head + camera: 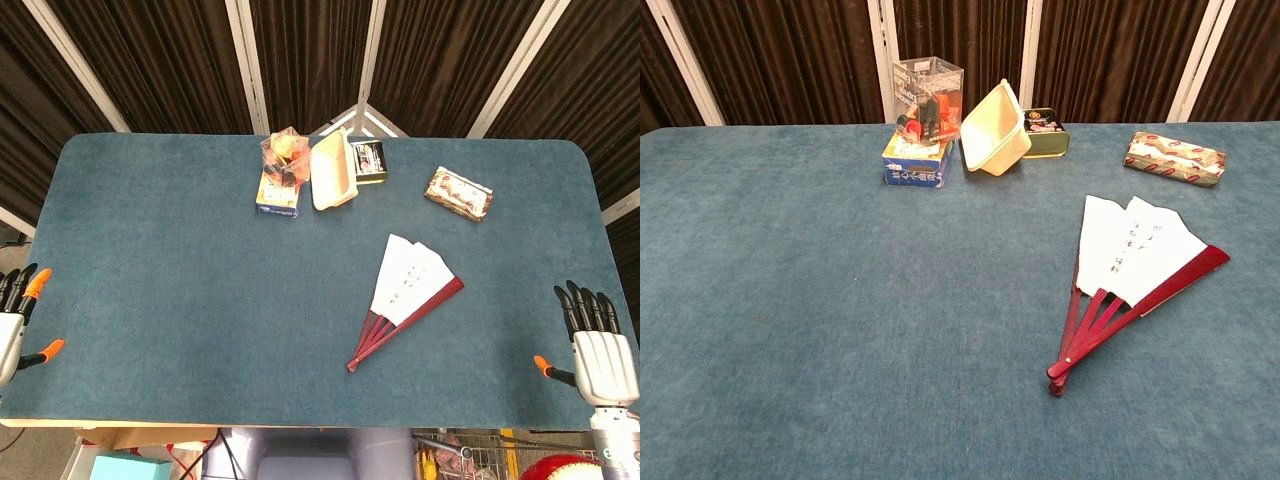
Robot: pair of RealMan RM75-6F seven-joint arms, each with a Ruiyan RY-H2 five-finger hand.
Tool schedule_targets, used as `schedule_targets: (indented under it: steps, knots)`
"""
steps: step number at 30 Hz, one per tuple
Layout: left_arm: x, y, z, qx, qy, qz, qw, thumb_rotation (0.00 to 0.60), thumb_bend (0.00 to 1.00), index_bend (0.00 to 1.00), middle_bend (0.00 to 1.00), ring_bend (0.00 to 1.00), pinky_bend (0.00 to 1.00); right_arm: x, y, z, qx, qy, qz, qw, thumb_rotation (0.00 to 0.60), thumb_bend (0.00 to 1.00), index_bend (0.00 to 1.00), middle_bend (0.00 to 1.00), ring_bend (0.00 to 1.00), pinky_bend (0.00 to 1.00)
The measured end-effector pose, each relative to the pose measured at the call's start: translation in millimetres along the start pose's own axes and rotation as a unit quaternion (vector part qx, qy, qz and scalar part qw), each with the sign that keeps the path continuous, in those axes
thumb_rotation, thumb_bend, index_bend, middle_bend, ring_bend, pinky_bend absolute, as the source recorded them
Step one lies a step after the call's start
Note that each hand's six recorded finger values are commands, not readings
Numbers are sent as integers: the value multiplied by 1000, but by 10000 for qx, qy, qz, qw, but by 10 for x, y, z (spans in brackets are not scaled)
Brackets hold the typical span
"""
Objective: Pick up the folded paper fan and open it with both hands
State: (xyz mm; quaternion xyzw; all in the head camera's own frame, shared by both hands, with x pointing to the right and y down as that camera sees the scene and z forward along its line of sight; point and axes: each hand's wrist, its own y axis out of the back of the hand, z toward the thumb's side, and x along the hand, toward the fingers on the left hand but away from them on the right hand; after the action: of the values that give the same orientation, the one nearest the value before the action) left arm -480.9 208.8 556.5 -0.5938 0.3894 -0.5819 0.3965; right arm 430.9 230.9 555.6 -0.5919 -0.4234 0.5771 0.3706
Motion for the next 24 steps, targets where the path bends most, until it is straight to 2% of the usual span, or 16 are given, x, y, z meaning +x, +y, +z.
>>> schedule_targets:
  steps: [12,20,24]
  knots:
    - [-12,9,-6,-6,7,1,10000,600,0,0,0,0,0,8,0,26,-59,67,24,10000,600,113,0,0,0,0]
    - [2,-8,6,-18,3,-34,10000,600,0,0,0,0,0,-33,-54,122,-114,329,127,9993,600,112,0,0,0,0]
    - [-5,0,11,-13,-11,-7,10000,600,0,0,0,0,0,-94,-65,196,-90,597,90,9981,600,113,0,3,0,0]
